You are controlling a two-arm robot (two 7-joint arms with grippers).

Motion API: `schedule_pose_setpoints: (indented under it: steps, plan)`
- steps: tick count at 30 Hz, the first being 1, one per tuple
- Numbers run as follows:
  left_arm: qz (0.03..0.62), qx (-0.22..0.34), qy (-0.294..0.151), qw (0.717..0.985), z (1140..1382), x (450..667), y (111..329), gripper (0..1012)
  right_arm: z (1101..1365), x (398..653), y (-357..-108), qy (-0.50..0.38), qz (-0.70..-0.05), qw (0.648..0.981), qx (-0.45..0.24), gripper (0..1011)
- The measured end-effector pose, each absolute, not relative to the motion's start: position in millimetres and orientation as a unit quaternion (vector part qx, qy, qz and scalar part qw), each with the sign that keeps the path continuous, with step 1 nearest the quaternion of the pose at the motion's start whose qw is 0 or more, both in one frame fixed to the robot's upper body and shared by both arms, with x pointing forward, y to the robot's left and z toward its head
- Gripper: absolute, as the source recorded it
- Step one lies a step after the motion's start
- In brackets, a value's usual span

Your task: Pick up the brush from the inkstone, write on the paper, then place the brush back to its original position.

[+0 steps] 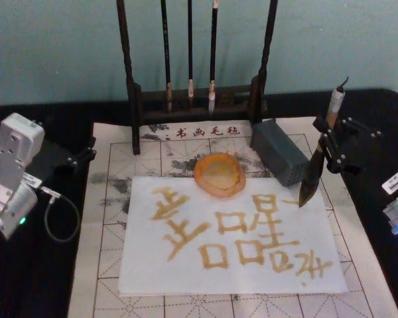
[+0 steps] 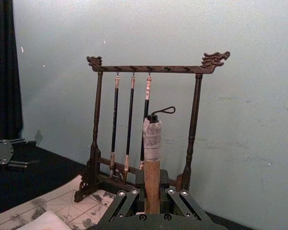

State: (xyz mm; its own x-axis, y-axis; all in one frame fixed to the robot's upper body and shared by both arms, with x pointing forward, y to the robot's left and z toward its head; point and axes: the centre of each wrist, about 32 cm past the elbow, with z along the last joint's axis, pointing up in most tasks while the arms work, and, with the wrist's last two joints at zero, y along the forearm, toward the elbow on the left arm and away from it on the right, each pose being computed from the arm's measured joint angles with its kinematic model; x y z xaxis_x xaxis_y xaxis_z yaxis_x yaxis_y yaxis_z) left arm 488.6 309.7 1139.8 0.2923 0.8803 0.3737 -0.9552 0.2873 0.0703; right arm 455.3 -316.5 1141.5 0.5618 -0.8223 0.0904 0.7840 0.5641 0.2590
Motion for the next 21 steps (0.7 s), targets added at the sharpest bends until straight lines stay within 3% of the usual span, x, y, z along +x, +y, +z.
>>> schedule_pose_setpoints:
  steps: [21]
  plan:
    - [0.58,0.142,-0.132,0.791,1139.8,488.6,309.7,1001,1139.7,457.1,-317.8,-0.108,-0.466,0.873,0.094,202]
